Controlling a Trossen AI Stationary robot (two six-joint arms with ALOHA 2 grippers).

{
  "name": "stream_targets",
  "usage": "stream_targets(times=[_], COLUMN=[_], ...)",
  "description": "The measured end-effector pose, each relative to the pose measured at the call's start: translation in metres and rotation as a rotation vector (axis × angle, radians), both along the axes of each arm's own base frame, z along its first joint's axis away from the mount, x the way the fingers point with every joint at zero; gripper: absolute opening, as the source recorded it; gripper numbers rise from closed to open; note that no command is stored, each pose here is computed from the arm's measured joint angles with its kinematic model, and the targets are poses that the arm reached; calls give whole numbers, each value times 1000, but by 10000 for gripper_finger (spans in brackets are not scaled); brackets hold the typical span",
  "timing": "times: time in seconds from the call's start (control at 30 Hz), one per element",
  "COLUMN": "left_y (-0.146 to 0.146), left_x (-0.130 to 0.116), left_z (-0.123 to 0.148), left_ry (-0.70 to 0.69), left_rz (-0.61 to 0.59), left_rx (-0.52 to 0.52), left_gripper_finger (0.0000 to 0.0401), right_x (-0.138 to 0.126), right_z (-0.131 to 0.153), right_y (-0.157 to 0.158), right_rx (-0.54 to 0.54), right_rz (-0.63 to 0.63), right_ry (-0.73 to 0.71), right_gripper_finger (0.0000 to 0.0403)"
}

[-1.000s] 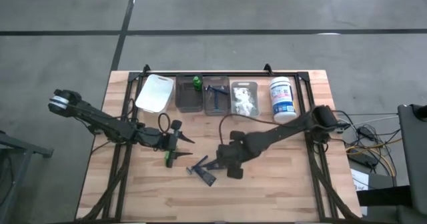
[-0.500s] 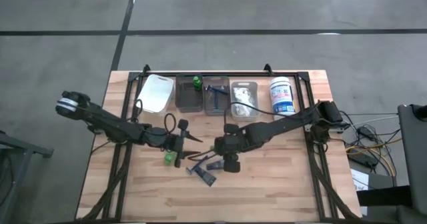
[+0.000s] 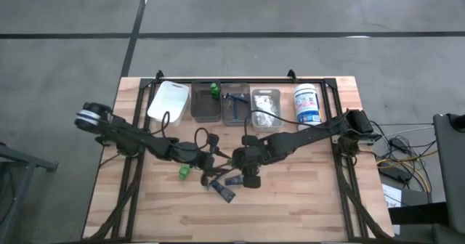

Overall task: Pick & Place Travel size toiletries
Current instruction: Put the right shampoo into the left black bin

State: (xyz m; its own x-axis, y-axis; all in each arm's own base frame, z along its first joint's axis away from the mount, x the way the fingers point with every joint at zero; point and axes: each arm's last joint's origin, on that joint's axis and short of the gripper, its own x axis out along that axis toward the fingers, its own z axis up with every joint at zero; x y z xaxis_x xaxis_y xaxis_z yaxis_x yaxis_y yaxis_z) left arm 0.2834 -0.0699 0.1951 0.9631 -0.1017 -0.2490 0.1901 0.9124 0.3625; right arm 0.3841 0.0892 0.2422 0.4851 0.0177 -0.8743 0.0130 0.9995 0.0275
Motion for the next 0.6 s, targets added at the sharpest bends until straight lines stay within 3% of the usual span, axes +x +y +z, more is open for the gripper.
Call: stream_targets(times=[0.37, 0.6], left_y=[0, 0], left_x=[7, 7], left_z=[2, 3], left_ry=[-7, -8], left_rz=[2, 2], left_rx=[18, 14], left_gripper_finger=[210, 156], right_x=[0, 0], right_z=[0, 0], right_y=[0, 0], right_rx=[-2, -10], right_rz=[6, 20], right_ry=[2, 5], right_gripper_finger=[147, 153])
